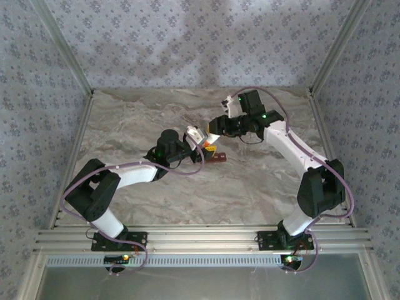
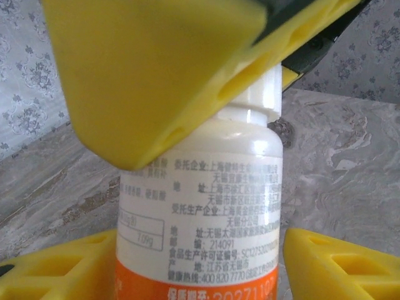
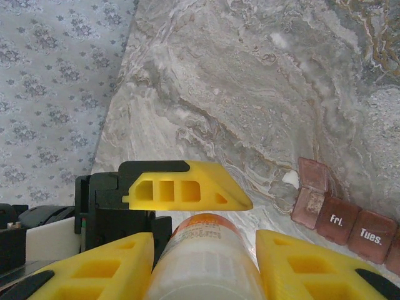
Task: Sort the pills into containers
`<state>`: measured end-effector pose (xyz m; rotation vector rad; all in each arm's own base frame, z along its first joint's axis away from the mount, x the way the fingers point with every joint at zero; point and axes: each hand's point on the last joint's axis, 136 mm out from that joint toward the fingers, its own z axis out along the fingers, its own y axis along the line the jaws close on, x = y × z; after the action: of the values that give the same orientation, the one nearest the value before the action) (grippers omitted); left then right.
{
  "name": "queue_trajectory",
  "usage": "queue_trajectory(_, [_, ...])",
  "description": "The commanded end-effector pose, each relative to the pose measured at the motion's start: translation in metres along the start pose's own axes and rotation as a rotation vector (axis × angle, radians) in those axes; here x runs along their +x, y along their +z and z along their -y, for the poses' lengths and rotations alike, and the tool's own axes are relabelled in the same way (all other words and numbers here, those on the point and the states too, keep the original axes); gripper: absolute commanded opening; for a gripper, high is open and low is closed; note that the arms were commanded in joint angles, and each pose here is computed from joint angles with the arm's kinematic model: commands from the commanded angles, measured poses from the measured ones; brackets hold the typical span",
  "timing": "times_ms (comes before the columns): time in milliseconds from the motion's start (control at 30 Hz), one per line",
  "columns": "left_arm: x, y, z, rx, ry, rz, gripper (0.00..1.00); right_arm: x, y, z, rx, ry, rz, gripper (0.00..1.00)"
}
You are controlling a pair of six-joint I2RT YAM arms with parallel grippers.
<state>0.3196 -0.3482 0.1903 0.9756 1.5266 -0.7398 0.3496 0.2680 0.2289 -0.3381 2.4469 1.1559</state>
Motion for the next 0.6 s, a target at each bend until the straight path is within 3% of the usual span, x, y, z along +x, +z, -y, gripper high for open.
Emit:
queue_trajectory(0, [-0.0253,-0.0023,-0.0016,0.0,0.016,0.052,0.63,0.0039,0.0,-0.0077,-0.032,0.007,-0.01,0.36])
queue_trajectory(267, [-0.0272,-0.0001,-0.0036,-0.003,0.002,0.044,0.56,0.0092,0.0049,-0.0059,-0.033,0.012,-0.026,0.35])
queue_trajectory(567, [-0.0251,0.0008,-0.0035,0.005,-0.014,0.017,0.32,0.0107,0.0041,-0.0061,-0.033,0.01,-0.028,0.36])
